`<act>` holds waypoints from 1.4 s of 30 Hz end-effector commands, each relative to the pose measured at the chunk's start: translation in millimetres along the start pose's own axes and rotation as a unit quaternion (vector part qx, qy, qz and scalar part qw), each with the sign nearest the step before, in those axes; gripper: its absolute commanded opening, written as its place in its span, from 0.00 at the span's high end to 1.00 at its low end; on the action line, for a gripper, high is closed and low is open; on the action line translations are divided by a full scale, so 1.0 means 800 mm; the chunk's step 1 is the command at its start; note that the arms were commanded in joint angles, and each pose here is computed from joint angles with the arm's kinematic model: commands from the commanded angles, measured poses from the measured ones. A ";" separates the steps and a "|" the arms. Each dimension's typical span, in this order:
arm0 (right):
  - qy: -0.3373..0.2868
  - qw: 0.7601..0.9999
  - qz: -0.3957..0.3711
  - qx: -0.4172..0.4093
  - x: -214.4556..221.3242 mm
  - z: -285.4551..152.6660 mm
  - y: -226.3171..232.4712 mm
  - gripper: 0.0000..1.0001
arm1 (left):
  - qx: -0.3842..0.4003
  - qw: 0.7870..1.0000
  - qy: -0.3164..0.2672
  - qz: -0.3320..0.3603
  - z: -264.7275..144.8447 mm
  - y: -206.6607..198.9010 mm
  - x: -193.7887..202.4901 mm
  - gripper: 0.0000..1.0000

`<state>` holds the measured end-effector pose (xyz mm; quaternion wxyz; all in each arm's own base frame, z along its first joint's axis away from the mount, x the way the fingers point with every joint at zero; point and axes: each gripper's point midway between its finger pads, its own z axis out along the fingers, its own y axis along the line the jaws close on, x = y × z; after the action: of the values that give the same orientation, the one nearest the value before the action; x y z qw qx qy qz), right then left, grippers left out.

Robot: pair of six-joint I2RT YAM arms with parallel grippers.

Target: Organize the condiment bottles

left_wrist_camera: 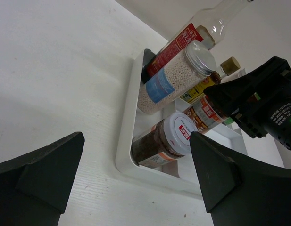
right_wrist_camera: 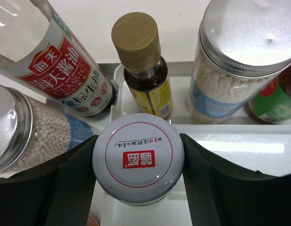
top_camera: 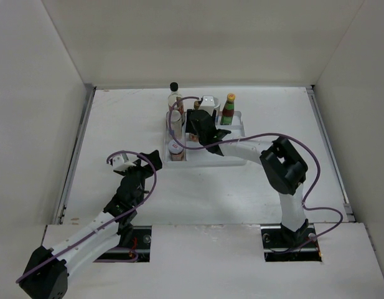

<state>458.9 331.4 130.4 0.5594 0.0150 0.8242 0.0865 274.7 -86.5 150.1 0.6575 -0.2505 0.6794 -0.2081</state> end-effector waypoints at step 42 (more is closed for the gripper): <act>-0.153 0.983 0.097 0.043 -0.133 -0.180 -0.135 0.00 | -0.041 0.998 0.018 0.031 0.002 -0.001 -0.022 0.00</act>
<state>378.3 239.8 264.4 0.6526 0.0846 0.7410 0.1338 275.6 -83.5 145.6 0.6358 -0.2431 0.7119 -0.1728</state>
